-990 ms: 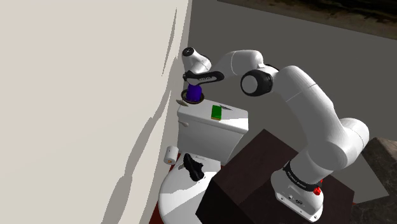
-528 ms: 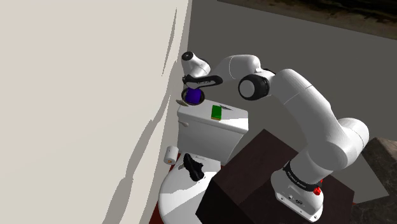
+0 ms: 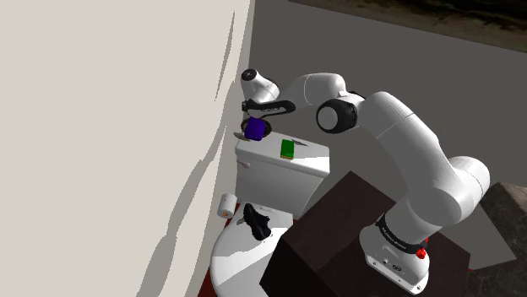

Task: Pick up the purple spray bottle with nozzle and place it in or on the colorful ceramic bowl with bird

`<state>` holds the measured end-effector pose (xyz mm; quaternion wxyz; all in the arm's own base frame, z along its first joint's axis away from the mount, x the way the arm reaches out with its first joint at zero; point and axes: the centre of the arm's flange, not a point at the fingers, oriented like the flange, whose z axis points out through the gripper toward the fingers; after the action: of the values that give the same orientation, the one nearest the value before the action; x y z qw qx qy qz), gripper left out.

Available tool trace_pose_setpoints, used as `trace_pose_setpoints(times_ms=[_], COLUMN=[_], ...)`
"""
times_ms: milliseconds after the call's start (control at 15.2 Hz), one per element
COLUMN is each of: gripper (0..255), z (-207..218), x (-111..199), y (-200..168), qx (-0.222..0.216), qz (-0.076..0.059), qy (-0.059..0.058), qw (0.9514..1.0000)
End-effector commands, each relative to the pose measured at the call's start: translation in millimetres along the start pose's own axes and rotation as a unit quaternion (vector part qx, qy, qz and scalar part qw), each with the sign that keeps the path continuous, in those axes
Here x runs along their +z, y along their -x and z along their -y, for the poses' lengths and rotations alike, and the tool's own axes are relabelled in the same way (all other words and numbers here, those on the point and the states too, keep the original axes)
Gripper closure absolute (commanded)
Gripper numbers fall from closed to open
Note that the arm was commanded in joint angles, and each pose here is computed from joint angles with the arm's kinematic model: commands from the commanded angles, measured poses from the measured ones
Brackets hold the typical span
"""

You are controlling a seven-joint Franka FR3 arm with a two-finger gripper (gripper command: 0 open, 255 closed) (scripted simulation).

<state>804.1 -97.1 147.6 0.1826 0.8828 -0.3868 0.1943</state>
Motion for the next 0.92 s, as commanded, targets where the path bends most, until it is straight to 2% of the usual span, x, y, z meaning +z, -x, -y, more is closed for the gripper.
trace_pose_setpoints(times_ms=[0, 66, 330, 858], gripper=[0, 0, 0, 0], z=[0.0, -0.4, -0.4, -0.4], x=[0.1, 0.3, -49.7, -49.7], y=[0.0, -0.1, -0.1, -0.1], qx=[0.000, 0.000, 0.000, 0.000], qz=[0.000, 0.000, 0.000, 0.000], qy=[0.000, 0.000, 0.000, 0.000], qw=[1.0000, 1.0000, 1.0000, 1.0000])
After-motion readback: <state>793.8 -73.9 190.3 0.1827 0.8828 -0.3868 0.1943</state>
